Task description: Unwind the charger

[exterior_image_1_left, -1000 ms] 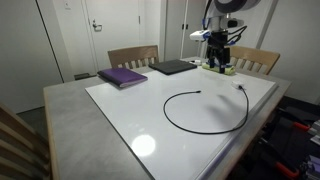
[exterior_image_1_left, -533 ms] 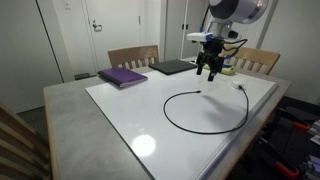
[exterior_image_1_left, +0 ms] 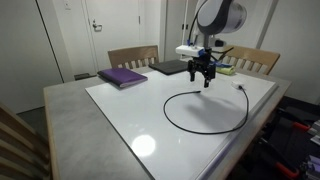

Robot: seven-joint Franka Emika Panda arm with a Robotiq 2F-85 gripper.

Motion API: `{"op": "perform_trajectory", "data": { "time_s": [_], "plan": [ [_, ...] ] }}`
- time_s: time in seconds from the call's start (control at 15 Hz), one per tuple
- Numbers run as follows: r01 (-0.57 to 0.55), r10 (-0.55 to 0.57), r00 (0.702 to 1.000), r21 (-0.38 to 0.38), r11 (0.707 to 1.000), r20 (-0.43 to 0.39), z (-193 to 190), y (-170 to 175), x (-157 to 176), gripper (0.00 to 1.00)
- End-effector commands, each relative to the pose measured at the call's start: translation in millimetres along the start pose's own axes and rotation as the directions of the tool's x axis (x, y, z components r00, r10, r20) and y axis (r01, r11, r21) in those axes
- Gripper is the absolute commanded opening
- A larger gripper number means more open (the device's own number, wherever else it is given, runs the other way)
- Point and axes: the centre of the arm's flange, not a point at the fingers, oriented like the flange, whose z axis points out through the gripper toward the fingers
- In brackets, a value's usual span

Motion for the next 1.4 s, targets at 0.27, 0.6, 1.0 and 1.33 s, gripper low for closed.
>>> {"op": "perform_trajectory", "data": {
  "time_s": [0.27, 0.6, 1.0, 1.33],
  "plan": [
    [-0.008, 0.007, 0.990, -0.010, 1.000, -0.138, 21, -50, -39, 1.00],
    [-0.079, 0.069, 0.985, -0.059, 0.995, -0.160, 16, -58, -35, 1.00],
    [-0.065, 0.059, 0.991, -0.046, 0.997, -0.124, 19, -51, -28, 1.00],
    [-0.072, 0.065, 0.986, -0.039, 0.997, -0.153, 15, -45, -34, 1.00]
  ]
}}
